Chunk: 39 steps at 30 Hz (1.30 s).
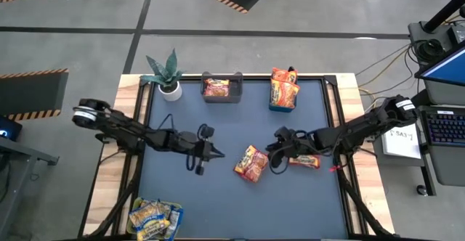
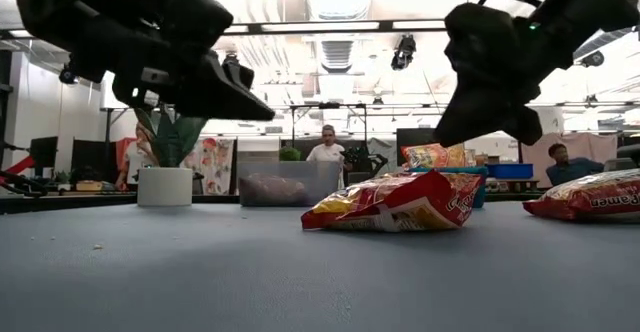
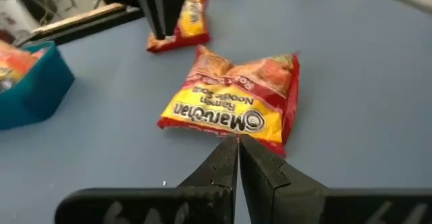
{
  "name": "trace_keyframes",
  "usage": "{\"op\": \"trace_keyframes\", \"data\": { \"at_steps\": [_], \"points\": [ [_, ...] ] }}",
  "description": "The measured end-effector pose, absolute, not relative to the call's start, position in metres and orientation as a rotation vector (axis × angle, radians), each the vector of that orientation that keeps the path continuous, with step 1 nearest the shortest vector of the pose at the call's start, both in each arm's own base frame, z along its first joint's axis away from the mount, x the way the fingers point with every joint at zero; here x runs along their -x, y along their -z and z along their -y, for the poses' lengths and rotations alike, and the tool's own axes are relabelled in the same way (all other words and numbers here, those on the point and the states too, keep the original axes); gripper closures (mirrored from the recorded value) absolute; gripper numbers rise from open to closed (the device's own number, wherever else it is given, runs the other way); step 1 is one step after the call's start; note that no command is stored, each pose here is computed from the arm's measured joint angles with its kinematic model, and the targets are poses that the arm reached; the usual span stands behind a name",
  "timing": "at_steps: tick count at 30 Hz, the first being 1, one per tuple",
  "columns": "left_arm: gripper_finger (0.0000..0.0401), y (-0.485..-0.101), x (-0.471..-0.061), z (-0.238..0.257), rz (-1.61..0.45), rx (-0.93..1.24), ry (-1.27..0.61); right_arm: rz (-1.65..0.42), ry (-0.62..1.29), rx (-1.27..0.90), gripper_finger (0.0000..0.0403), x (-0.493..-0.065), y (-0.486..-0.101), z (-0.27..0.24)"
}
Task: Sort Maruchan noodles
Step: Put the left red noodle pack into the black bin
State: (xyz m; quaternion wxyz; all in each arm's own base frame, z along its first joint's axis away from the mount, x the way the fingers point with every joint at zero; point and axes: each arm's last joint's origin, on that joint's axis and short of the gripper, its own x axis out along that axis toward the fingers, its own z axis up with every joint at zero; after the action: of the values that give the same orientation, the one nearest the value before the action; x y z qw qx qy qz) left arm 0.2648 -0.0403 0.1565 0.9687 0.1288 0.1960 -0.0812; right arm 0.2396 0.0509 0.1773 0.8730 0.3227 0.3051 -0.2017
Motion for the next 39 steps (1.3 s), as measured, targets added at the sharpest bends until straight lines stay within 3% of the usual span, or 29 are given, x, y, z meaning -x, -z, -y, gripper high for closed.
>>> {"op": "trace_keyframes", "data": {
  "at_steps": [7,14,24,39],
  "points": [
    [0.0401,-0.159,-0.268,0.047,-0.298,-0.194,0.166,-0.579,0.321,-0.69,0.0311,-0.245,-0.187,-0.05],
    [0.0401,-0.159,-0.304,0.054,-0.218,-0.186,0.162,-0.579,0.154,-0.767,0.032,-0.247,-0.199,-0.057],
    [0.0401,-0.123,-0.341,0.065,-0.313,-0.189,0.181,-0.628,0.032,-0.923,0.0324,-0.245,-0.209,-0.075],
    [0.0401,-0.086,-0.367,0.072,-0.38,-0.118,0.174,-0.777,0.214,-0.899,0.0321,-0.23,-0.189,-0.088]
  ]
}}
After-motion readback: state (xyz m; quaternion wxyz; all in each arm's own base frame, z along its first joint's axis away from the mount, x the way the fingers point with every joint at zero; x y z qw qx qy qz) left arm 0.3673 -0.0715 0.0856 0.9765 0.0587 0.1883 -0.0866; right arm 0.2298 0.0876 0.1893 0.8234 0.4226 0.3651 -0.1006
